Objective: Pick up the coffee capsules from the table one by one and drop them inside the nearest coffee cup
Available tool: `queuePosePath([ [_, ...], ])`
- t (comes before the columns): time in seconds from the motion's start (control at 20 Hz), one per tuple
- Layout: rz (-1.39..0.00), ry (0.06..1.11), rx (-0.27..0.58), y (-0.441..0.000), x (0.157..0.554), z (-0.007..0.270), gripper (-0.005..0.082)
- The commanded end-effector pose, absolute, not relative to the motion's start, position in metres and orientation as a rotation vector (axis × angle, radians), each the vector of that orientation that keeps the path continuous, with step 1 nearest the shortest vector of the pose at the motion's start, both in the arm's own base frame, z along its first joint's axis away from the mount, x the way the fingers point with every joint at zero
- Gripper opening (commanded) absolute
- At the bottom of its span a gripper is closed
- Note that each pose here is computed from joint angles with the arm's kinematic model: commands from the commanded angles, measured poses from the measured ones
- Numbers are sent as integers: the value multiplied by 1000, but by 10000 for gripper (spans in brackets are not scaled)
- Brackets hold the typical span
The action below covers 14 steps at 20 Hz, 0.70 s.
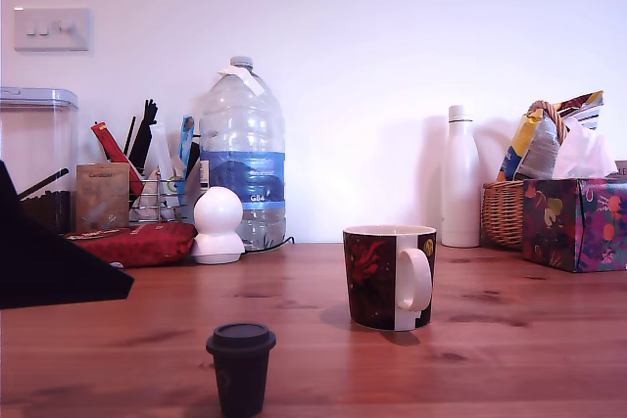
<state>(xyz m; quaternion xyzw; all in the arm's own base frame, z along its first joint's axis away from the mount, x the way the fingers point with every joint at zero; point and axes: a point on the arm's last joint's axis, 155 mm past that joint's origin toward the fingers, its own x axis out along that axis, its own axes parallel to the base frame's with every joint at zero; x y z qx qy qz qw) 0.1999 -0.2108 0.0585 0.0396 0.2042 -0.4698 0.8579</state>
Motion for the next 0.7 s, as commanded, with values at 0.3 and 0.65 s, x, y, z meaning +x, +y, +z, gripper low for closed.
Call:
queuePosePath([
  [0.3, -1116, 435, 147, -233, 170, 52, 551],
  [0.65, -1108, 508, 176, -238, 173, 41, 551],
])
